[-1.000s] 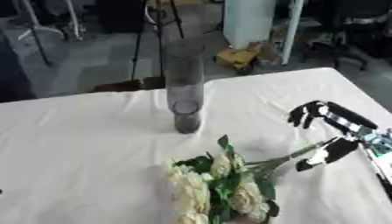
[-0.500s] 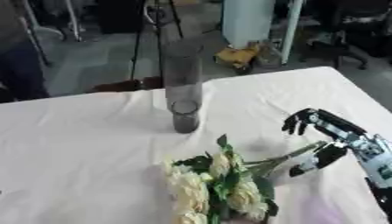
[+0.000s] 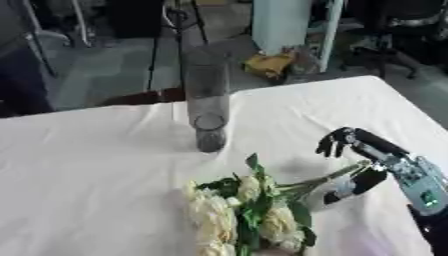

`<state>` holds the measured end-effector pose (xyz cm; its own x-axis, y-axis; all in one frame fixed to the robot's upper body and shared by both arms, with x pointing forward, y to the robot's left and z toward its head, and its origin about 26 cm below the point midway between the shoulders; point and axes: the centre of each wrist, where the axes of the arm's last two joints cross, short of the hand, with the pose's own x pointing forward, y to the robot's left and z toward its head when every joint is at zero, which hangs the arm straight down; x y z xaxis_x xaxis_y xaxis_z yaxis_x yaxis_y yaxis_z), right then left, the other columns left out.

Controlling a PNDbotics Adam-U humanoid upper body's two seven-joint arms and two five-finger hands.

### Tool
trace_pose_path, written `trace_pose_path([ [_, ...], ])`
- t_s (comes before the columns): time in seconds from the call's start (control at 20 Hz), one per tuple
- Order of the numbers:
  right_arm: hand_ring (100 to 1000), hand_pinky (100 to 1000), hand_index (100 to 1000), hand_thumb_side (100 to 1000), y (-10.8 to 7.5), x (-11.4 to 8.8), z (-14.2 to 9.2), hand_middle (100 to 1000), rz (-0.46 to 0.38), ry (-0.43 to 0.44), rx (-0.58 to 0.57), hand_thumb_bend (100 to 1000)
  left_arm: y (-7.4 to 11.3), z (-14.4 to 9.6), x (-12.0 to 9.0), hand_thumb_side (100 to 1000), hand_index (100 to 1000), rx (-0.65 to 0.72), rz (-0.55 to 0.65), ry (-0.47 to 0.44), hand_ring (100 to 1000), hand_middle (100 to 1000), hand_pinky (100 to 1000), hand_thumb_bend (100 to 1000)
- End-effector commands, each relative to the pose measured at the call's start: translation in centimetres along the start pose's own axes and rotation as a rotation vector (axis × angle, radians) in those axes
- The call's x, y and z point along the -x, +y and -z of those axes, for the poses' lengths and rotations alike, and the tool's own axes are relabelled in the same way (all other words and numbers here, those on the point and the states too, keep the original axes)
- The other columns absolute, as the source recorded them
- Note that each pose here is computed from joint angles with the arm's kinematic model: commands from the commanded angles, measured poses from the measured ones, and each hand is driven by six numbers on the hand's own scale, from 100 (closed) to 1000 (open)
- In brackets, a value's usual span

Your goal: Arrange flowers into the vase.

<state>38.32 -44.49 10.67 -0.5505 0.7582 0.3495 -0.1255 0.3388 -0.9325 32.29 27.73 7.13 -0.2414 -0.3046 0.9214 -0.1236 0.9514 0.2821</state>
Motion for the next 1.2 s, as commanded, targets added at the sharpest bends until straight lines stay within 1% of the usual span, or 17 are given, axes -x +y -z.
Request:
trace_pose_path([
  [0.05, 758, 493, 664, 353, -1.1, 0.1, 0.2, 478, -0.036, 0.005, 0.011, 974, 0.5, 0.3, -0.8, 1000, 660, -0.001, 0.007, -0.032, 759, 675, 533, 388],
  [0.3, 751, 485, 655, 357, -0.3, 0.4, 0.3, 468, -0.029, 0.025, 0.019, 979, 0.5, 0.3, -0.8, 1000, 660, -0.002, 0.006, -0.031, 759, 675, 533, 388],
  [0.55, 751, 485, 655, 357, 0.0, 0.5, 0.3, 468, -0.033, 0.03, 0.023, 979, 0.5, 0.3, -0.8, 1000, 660, -0.002, 0.006, -0.031, 759, 675, 533, 388],
  [0.6, 730, 467, 634, 357, 0.0, 0.5, 0.3, 444, -0.03, 0.032, 0.029, 979, 0.5, 0.3, -0.8, 1000, 660, -0.002, 0.006, -0.031, 760, 675, 533, 386],
  [0.7, 728, 466, 630, 357, 0.3, 0.6, 0.5, 441, -0.013, 0.05, 0.062, 979, 0.5, 0.3, -0.8, 1000, 660, 0.0, 0.005, -0.032, 760, 675, 533, 386],
  [0.9, 728, 466, 630, 357, 0.7, 0.6, 0.8, 441, -0.019, 0.061, 0.081, 979, 0.4, 0.3, -0.8, 1000, 660, 0.001, 0.004, -0.032, 760, 675, 533, 386],
  [0.95, 696, 443, 597, 359, 0.7, 0.6, 0.7, 409, -0.02, 0.063, 0.084, 981, 0.4, 0.3, -0.8, 1000, 660, 0.001, 0.004, -0.032, 760, 676, 533, 384],
  [1.2, 671, 428, 575, 364, 1.4, 0.7, 1.1, 387, -0.022, 0.127, 0.127, 986, 0.4, 0.3, -0.8, 1000, 660, 0.002, 0.002, -0.031, 760, 676, 533, 382],
])
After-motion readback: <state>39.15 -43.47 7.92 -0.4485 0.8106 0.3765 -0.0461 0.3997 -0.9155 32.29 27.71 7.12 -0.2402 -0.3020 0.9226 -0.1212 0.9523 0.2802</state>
